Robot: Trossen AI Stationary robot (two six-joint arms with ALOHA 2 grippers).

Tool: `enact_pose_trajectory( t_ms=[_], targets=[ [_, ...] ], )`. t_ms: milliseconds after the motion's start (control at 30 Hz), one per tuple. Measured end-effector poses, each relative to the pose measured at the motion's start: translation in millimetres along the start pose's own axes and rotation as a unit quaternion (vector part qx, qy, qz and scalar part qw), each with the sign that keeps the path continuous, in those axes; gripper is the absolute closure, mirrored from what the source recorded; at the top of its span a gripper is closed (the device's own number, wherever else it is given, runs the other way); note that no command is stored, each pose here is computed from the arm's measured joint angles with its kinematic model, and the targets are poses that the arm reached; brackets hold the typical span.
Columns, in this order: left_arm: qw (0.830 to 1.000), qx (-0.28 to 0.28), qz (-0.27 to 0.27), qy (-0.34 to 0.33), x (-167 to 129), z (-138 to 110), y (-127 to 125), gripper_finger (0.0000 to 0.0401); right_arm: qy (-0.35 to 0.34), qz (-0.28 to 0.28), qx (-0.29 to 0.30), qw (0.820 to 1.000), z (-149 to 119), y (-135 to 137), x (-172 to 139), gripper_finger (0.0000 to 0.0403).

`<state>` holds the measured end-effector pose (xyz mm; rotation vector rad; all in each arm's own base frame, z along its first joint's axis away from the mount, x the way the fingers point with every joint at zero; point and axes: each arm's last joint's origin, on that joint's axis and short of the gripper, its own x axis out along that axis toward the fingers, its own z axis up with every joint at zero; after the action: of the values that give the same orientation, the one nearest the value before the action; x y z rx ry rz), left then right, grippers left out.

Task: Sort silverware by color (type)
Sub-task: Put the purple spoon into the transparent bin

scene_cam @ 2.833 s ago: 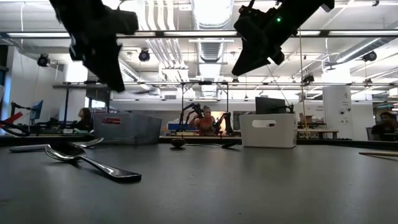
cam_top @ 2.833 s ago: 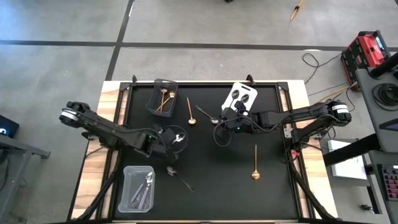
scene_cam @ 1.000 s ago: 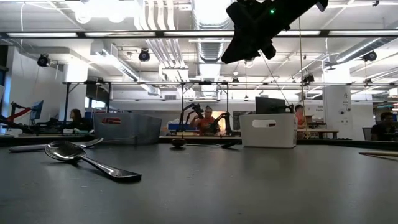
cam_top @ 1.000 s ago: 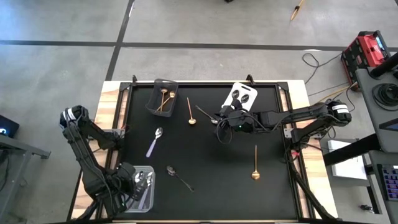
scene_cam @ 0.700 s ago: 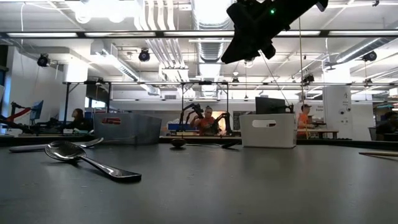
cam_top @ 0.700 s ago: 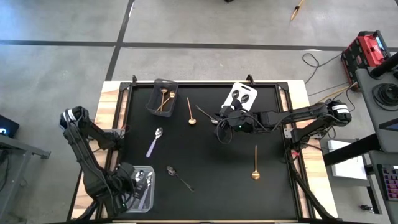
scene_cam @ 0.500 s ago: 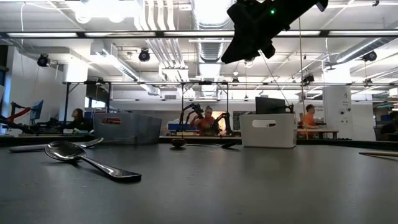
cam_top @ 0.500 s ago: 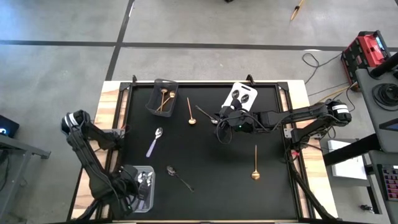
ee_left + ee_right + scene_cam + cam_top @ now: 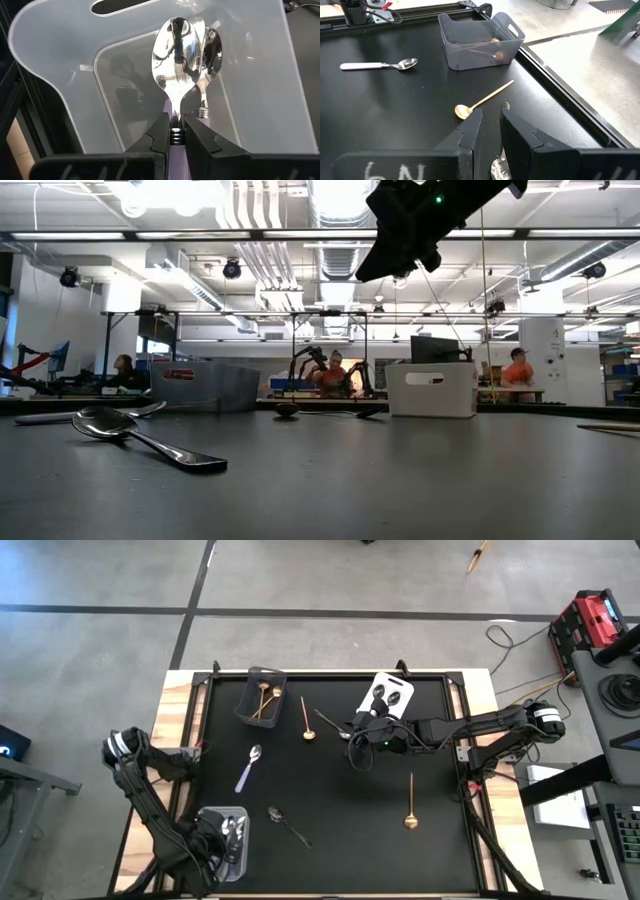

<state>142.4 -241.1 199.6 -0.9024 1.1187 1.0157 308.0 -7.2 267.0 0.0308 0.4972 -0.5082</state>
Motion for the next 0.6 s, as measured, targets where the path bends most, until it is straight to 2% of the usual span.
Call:
enact_pose_trajectory(
  t_ms=[600],
  targets=[
    [0.999, 0.002, 0.023, -0.023, 11.5, -2.1, -2.4, 0.0377, 0.0, 0.0, 0.001, 1.0, 0.1, 0.0, 0.0, 0.0343]
  ],
)
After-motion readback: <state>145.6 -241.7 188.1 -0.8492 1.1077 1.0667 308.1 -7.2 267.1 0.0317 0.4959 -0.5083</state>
